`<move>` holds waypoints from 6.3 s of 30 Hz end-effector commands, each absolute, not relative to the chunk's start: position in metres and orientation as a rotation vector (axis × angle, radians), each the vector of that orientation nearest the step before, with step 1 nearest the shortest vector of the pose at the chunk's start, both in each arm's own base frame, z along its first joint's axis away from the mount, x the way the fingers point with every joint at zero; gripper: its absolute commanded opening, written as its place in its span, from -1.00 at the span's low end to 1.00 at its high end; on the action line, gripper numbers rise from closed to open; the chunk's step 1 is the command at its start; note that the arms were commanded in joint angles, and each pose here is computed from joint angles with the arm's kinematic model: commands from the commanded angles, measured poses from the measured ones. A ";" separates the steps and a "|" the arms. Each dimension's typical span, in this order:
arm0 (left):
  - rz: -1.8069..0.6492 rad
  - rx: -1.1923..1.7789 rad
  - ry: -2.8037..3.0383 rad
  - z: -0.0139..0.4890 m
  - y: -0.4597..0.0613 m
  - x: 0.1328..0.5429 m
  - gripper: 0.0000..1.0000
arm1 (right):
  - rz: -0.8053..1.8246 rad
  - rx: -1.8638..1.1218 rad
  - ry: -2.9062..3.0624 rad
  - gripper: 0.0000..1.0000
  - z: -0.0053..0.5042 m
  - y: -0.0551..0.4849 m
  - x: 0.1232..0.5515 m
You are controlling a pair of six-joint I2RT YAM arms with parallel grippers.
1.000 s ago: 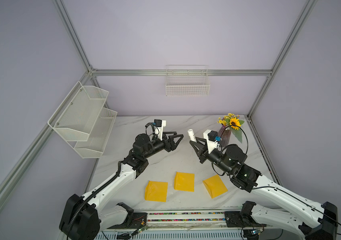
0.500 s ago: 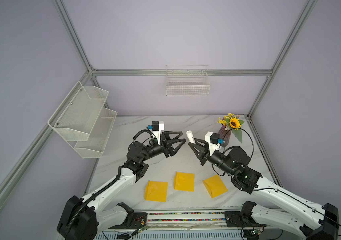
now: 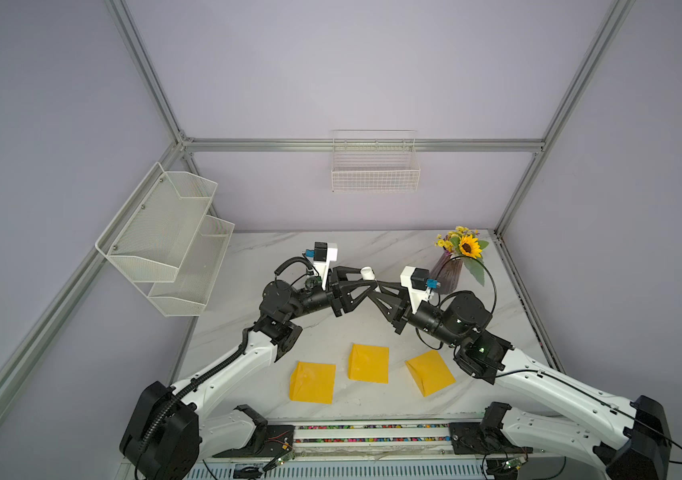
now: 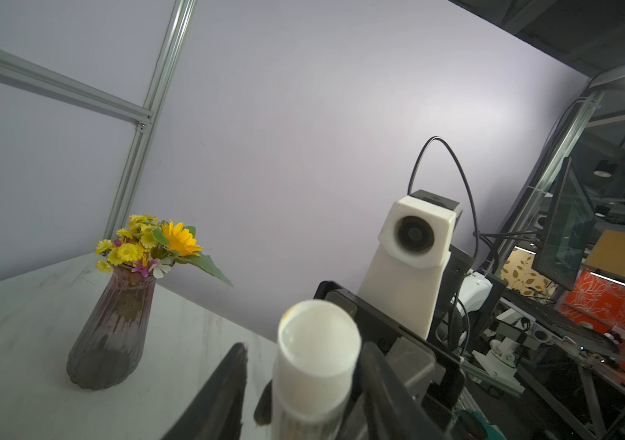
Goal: Seal the envelope with a glue stick
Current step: Unscrew the glue stick.
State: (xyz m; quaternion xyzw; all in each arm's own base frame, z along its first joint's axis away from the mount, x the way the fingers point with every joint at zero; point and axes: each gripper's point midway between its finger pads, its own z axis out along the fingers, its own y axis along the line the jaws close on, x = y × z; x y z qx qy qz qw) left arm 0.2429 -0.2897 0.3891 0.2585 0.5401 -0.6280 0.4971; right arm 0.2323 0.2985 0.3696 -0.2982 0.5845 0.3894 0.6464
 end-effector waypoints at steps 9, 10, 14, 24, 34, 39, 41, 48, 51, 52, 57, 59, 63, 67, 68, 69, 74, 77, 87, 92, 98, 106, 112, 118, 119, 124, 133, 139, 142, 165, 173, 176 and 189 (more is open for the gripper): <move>-1.528 0.639 1.259 0.397 -0.300 0.238 -0.57 | 0.879 -0.619 1.279 -1.00 0.382 0.287 0.230; -1.526 0.638 1.259 0.398 -0.300 0.238 -0.64 | 0.876 -0.624 1.286 -1.00 0.381 0.287 0.230; -1.512 0.642 1.239 0.407 -0.299 0.236 -0.74 | 0.869 -0.631 1.318 -0.62 0.372 0.285 0.228; -1.433 0.667 1.257 0.416 -0.298 0.238 -0.76 | 0.896 -0.617 1.391 -0.36 0.352 0.283 0.228; -1.404 0.645 1.249 0.422 -0.297 0.243 -0.75 | 0.894 -0.657 1.391 -0.23 0.352 0.294 0.231; -1.374 0.627 1.269 0.422 -0.295 0.248 -0.75 | 0.896 -0.655 1.391 -0.23 0.354 0.292 0.230; -1.380 0.634 1.269 0.422 -0.297 0.248 -0.75 | 0.897 -0.651 1.386 -0.33 0.354 0.292 0.230; -1.407 0.648 1.259 0.424 -0.298 0.243 -0.32 | 0.905 -0.642 1.375 -1.00 0.360 0.293 0.231; -1.417 0.658 1.251 0.423 -0.300 0.242 -0.12 | 0.909 -0.636 1.358 -1.00 0.367 0.292 0.230; -1.421 0.661 1.252 0.422 -0.301 0.241 -0.08 | 0.909 -0.636 1.350 -1.00 0.370 0.292 0.229; -1.440 0.679 1.259 0.418 -0.305 0.241 -0.06 | 0.918 -0.633 1.336 -1.00 0.375 0.291 0.228; -1.442 0.682 1.265 0.415 -0.307 0.241 -0.06 | 0.922 -0.628 1.332 -1.00 0.376 0.291 0.228; -1.436 0.688 1.264 0.415 -0.307 0.241 -0.10 | 0.930 -0.624 1.334 -1.00 0.375 0.292 0.228; -1.441 0.703 1.266 0.414 -0.309 0.241 -0.31 | 0.936 -0.629 1.339 -1.00 0.374 0.293 0.228; -1.443 0.706 1.265 0.414 -0.309 0.240 -0.35 | 0.937 -0.627 1.342 -1.00 0.373 0.293 0.228; -1.445 0.711 1.263 0.414 -0.310 0.239 -0.40 | 0.936 -0.623 1.342 -1.00 0.373 0.292 0.228; -1.449 0.703 1.245 0.419 -0.308 0.237 -0.70 | 0.927 -0.616 1.344 -1.00 0.376 0.291 0.230; -1.438 0.626 1.241 0.429 -0.301 0.243 -0.75 | 0.896 -0.573 1.339 -0.38 0.380 0.284 0.234; -1.598 0.231 1.162 0.483 -0.272 0.266 -0.91 | 0.775 -0.574 1.014 0.00 0.446 0.269 0.222; -1.665 0.105 1.101 0.505 -0.256 0.267 -0.91 | 0.644 -0.589 0.842 0.10 0.469 0.268 0.220; -1.709 0.067 1.064 0.518 -0.250 0.264 -0.91 | 0.598 -0.610 0.780 0.04 0.481 0.279 0.226; -1.774 0.049 1.043 0.519 -0.252 0.265 -0.91 | 0.588 -0.629 0.789 -0.11 0.482 0.292 0.236; -1.796 0.048 1.050 0.517 -0.255 0.268 -0.91 | 0.548 -0.645 0.831 -0.21 0.476 0.297 0.247; -1.801 0.039 1.055 0.515 -0.256 0.269 -0.91 | 0.539 -0.650 0.842 -0.38 0.472 0.298 0.249; -1.801 0.038 1.052 0.515 -0.255 0.268 -0.92 | 0.535 -0.645 0.846 -0.36 0.471 0.298 0.250; -1.800 0.051 1.046 0.520 -0.255 0.267 -0.91 | 0.529 -0.640 0.860 -0.31 0.466 0.297 0.252; -1.800 0.059 1.049 0.522 -0.255 0.264 -0.92 | 0.539 -0.650 0.880 -0.41 0.462 0.299 0.253; -1.770 0.136 1.018 0.527 -0.259 0.259 -0.93 | 0.627 -0.608 0.912 -0.76 0.466 0.298 0.252; -1.753 0.243 0.955 0.533 -0.263 0.248 -1.00 | 0.783 -0.526 0.974 -0.86 0.466 0.295 0.251; -1.659 1.338 0.585 0.535 -0.304 0.142 -1.00 | 1.976 -0.571 1.010 -1.00 0.486 0.298 0.140; -1.645 1.222 0.688 0.533 -0.312 0.164 -0.97 | 1.750 -0.461 1.008 -0.76 0.489 0.284 0.160; -1.593 1.073 0.825 0.530 -0.318 0.188 -0.97 | 1.540 -0.427 1.051 -0.38 0.489 0.271 0.171; -1.729 0.367 1.012 0.543 -0.275 0.237 -0.99 | 0.735 -0.565 0.819 -0.05 0.519 0.242 0.189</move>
